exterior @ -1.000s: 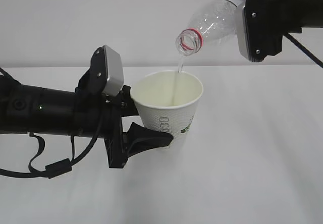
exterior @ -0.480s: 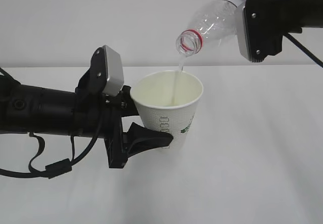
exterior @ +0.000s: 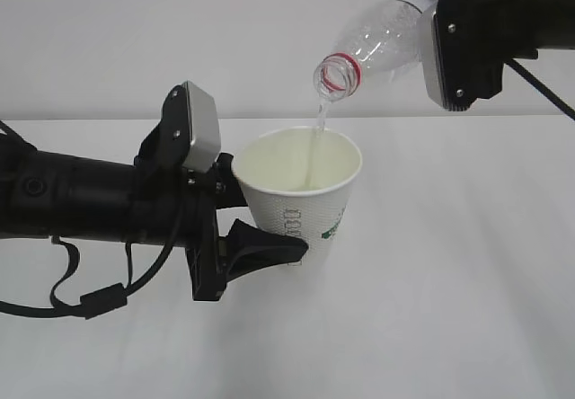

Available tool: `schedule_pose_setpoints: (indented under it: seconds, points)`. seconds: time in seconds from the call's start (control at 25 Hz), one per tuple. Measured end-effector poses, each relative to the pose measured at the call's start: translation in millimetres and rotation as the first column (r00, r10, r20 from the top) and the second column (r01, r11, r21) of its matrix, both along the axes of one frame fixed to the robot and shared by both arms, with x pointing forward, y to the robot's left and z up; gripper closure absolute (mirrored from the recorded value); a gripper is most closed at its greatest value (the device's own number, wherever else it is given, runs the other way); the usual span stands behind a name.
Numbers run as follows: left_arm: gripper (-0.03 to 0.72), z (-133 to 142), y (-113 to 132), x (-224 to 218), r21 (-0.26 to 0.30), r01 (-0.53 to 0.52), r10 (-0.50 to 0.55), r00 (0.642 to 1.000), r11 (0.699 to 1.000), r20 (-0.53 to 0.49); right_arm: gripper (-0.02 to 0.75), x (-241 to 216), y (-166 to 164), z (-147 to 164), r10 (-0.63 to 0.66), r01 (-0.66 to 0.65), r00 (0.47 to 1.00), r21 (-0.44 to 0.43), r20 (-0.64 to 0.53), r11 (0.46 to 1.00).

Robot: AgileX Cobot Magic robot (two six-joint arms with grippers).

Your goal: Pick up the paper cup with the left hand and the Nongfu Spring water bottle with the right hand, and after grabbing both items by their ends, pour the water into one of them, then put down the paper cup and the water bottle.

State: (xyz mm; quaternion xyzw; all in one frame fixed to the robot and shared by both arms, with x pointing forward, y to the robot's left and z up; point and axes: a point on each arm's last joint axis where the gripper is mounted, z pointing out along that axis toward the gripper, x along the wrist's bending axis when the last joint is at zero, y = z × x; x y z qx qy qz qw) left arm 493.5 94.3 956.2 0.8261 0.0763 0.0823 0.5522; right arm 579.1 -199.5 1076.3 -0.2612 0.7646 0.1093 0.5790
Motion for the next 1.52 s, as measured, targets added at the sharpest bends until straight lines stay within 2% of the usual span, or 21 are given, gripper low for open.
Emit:
schedule_pose_setpoints:
  seconds: [1.52]
  points:
    - [0.199,-1.1,0.0,-2.0,0.016,0.029,-0.029,1.0,0.999,0.01,0.216,0.1,0.0,0.2,0.004,-0.004,1.0,-0.01,0.006,1.0]
